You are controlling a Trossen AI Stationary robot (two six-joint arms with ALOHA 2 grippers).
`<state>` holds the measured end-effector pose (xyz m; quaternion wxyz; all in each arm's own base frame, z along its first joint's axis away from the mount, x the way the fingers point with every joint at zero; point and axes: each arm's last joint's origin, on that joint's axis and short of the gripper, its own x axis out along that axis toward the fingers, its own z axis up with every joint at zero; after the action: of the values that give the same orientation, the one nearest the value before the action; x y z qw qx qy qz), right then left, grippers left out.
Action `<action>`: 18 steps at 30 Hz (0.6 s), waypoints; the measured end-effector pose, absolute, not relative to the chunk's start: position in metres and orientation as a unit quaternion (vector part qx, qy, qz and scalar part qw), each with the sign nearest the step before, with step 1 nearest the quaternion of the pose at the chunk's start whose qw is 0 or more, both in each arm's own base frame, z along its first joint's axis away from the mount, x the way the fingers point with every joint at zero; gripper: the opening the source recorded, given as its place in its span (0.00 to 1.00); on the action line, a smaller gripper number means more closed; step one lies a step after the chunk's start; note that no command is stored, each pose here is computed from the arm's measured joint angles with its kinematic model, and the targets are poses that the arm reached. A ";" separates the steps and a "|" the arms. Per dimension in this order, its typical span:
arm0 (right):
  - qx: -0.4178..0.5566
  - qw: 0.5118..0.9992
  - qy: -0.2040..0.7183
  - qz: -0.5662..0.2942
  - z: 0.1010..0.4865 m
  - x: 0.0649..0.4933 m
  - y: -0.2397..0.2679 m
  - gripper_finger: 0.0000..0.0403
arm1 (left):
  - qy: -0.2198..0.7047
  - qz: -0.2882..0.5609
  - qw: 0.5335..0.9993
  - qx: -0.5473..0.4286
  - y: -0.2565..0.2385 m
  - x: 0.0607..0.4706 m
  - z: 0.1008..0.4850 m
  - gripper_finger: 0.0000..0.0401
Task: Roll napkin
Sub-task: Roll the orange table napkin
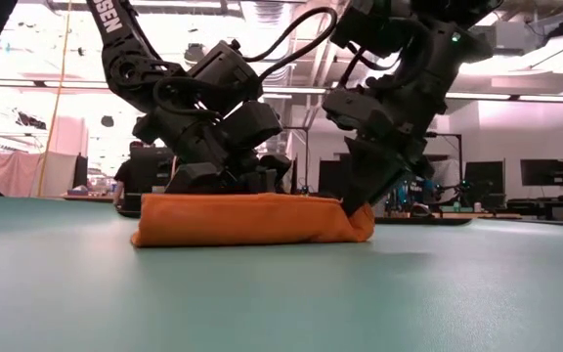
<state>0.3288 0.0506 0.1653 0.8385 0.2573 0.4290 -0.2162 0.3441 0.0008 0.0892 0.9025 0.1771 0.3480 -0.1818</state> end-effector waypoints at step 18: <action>0.255 0.841 0.424 -0.219 0.166 0.333 0.027 0.08 | 0.340 -0.193 0.902 0.184 0.000 0.345 0.090 0.00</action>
<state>0.3334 0.0271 0.1664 0.8408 0.2551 0.4243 -0.2189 0.3447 0.0001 0.0898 0.9019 0.1837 0.3398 -0.1931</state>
